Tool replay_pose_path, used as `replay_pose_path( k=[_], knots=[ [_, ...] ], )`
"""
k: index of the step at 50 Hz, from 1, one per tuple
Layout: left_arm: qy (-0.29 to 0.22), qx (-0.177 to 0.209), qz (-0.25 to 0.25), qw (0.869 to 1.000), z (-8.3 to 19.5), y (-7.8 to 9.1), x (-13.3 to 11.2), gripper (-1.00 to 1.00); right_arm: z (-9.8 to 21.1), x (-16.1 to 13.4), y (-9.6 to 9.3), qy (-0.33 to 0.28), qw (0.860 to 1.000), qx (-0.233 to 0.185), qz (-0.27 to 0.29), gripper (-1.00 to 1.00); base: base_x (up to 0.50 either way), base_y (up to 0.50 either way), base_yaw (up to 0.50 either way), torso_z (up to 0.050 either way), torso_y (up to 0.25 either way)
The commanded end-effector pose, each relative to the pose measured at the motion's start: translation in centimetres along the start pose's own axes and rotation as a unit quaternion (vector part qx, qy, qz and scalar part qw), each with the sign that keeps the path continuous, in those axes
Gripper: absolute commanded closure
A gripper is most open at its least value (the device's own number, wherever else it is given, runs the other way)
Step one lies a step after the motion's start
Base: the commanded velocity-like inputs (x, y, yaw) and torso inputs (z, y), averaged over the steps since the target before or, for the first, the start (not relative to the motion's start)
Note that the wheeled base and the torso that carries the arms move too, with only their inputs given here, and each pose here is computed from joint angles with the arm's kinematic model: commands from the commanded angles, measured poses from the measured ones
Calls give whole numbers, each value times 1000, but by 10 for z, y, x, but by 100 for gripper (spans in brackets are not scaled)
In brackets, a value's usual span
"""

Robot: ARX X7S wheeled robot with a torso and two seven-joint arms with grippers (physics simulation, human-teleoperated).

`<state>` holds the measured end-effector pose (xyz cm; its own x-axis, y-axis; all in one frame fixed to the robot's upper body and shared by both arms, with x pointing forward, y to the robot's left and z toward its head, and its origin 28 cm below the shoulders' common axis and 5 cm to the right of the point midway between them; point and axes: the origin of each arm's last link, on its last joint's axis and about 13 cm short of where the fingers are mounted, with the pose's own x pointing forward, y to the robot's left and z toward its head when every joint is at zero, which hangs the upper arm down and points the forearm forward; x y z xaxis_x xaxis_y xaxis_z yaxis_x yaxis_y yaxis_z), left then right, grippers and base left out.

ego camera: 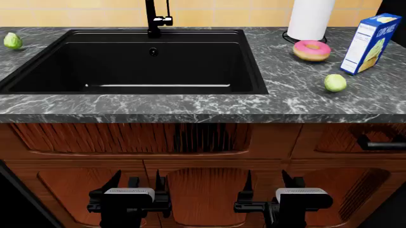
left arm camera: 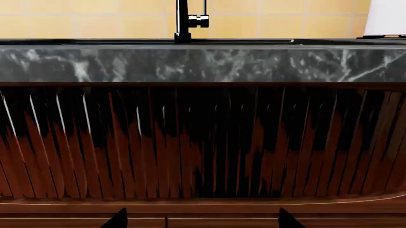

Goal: Pick up the fruits and vegetables and place them in the sink. Turn on the sink faucet to wash them. Then turn the sink off and put them in the tray.

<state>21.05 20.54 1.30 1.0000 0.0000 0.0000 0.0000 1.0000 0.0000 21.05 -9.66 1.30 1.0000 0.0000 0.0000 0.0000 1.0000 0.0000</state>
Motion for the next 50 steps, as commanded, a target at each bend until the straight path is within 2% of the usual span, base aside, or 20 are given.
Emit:
replay_pose_path(
  k=[1,5,11,19,21,31,41,50],
  knots=[
    [0,0,3,1000,1,1,1,-100,-1,0,0,2,1000,-1,1,-100,0,0,0,0,0],
    [-2,0,7,1000,9,3,4,-100,-3,2,1,5,1000,-2,5,-100,0,0,0,0,0],
    [-11,0,-1,1000,38,1,5,-100,14,4,-2,-8,1000,-11,4,-100,0,0,0,0,0],
    [-40,15,-11,999,83,1,8,-100,54,5,-10,-28,999,-16,4,-100,0,0,0,0,0],
    [-49,32,-17,998,91,1,8,-100,65,6,-13,-34,999,-15,4,-100,0,0,0,0,0],
    [-67,34,-48,996,120,2,10,-100,106,6,-26,-55,998,-25,-6,-100,0,0,0,50,0],
    [-63,23,-47,997,137,7,12,-100,127,4,-35,-64,998,-26,-6,-100,36,0,0,50,0],
    [-66,12,-47,997,146,8,12,-100,141,3,-41,-75,997,-23,-8,-100,372,-38,0,50,0]
  ],
)
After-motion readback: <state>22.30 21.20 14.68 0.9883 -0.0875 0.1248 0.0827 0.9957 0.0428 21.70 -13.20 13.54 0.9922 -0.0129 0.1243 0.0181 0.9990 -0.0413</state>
